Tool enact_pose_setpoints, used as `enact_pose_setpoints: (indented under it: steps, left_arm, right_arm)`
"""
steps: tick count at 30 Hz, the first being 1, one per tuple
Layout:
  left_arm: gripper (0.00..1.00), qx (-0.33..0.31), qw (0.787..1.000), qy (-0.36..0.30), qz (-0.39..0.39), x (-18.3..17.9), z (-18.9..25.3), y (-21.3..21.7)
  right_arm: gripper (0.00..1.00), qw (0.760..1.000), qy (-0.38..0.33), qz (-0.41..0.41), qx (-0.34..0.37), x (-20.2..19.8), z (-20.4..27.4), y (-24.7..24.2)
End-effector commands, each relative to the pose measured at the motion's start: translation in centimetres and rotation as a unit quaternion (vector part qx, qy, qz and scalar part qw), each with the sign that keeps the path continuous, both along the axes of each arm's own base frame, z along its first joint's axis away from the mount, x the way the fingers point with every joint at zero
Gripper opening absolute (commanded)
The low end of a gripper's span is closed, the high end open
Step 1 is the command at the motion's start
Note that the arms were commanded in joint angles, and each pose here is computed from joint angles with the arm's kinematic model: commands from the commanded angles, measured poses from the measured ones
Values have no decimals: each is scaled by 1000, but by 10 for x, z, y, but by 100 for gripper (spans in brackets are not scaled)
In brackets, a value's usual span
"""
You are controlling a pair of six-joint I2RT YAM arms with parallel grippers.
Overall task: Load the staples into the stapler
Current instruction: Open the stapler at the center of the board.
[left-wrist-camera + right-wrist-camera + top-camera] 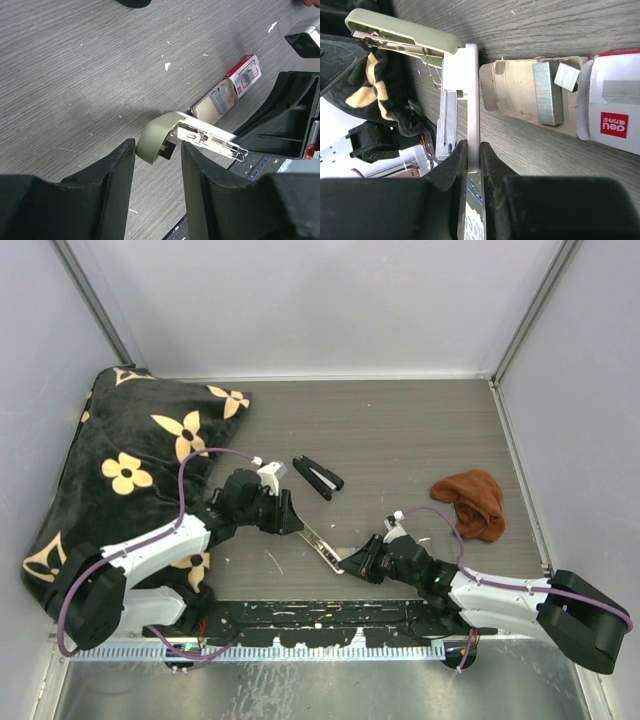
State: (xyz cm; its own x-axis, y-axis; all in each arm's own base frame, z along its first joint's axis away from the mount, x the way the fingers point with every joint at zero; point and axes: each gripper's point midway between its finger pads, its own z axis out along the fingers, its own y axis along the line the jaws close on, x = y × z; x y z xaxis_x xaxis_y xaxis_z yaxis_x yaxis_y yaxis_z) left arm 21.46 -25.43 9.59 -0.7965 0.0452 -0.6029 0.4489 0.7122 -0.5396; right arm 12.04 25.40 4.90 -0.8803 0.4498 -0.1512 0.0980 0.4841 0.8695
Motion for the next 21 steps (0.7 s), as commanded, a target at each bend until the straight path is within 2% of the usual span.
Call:
enact_pose_setpoints:
  steps: [1, 6, 15, 21]
  left_arm:
    - [42, -21, 1000, -12, -6, 8, 5, -8]
    - [32, -20, 1000, -8, -2, 11, -1, -7]
    - [7, -45, 999, 13, 10, 16, -11, 1]
    - [0, -60, 998, -13, -16, 12, 13, -1]
  right_arm:
    - [1, 1000, -6, 9, 22, -1, 10, 5]
    - [1, 1000, -6, 7, 28, -2, 12, 5]
    - [1, 999, -8, -4, 51, 0, 20, 1]
    - [1, 1000, -16, 3, 25, 1, 15, 0]
